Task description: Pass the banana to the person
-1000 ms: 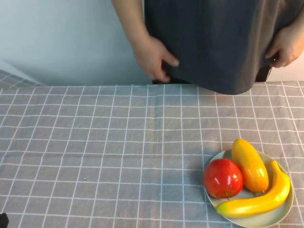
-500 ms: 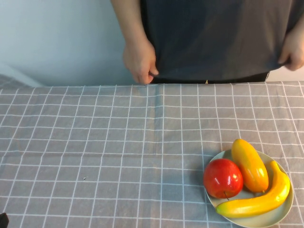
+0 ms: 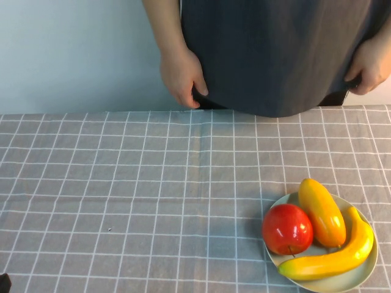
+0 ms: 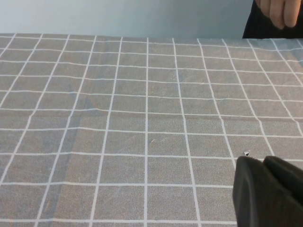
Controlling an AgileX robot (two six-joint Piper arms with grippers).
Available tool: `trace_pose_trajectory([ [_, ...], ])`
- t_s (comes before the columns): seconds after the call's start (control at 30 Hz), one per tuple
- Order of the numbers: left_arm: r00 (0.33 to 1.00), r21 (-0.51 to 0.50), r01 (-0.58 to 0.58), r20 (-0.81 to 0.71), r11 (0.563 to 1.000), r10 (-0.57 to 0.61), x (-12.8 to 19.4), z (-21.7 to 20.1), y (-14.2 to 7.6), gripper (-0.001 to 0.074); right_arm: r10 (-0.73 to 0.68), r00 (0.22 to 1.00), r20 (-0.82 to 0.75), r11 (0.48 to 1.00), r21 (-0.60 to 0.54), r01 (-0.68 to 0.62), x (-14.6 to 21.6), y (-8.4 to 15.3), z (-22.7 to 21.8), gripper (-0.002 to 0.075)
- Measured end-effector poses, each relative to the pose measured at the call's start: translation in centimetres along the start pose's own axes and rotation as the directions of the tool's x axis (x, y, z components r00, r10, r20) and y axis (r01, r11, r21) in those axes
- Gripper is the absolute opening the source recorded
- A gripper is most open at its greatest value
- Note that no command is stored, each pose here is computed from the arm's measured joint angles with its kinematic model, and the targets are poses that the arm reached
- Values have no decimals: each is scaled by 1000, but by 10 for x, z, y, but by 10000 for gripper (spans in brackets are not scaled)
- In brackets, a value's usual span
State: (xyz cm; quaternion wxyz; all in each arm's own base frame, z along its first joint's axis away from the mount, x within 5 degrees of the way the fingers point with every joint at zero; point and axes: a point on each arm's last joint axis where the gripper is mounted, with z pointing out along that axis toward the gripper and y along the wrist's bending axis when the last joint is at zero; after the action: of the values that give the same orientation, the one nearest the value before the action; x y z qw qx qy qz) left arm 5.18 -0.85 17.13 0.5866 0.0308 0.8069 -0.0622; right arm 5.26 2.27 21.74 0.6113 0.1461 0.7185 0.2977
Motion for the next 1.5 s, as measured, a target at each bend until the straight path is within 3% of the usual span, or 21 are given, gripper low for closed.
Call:
trace_pose_trajectory([
  [0.13, 1000, 0, 7, 0, 1000, -7, 0, 0, 0, 3, -122, 961, -246, 992, -4, 125, -22, 27, 7, -9],
  [0.37, 1000, 0, 0, 0, 1000, 0, 0, 0, 0, 3, -239, 697, -677, 940, 19, 341, -49, 38, 35, -9],
  [0.53, 1000, 0, 0, 0, 1000, 0, 0, 0, 0, 3, -292, 537, -792, 899, -36, 436, -64, 40, 59, -9],
  [0.73, 1000, 0, 7, 0, 1000, -7, 0, 0, 0, 3, -458, 270, -847, 819, -283, 500, -49, 52, 98, -9],
  [0.97, 1000, 0, 0, 0, 1000, 0, 0, 0, 0, 3, -690, -123, -713, 574, -643, 507, -5, 68, 119, 3],
  [1.1, 1000, 0, 7, 0, 1000, -7, 0, 0, 0, 3, -751, -284, -596, 421, -764, 489, 16, 70, 130, 120],
  [1.2, 1000, 0, 0, 0, 1000, 0, 0, 0, 0, 3, -774, -361, -520, 335, -820, 464, 27, 69, 144, 300],
  [1.3, 1000, 0, 0, 0, 1000, 0, 0, 0, 0, 3, -804, -429, -412, 235, -883, 407, 37, 68, 159, 424],
  [1.4, 1000, 0, 0, 0, 1000, 0, 0, 0, 0, 3, -821, -484, -303, 139, -928, 346, 46, 66, 175, 456],
  [1.5, 1000, 0, 0, 0, 1000, 0, 0, 0, 0, 3, -825, -506, -251, 86, -941, 326, 51, 61, 193, 457],
])
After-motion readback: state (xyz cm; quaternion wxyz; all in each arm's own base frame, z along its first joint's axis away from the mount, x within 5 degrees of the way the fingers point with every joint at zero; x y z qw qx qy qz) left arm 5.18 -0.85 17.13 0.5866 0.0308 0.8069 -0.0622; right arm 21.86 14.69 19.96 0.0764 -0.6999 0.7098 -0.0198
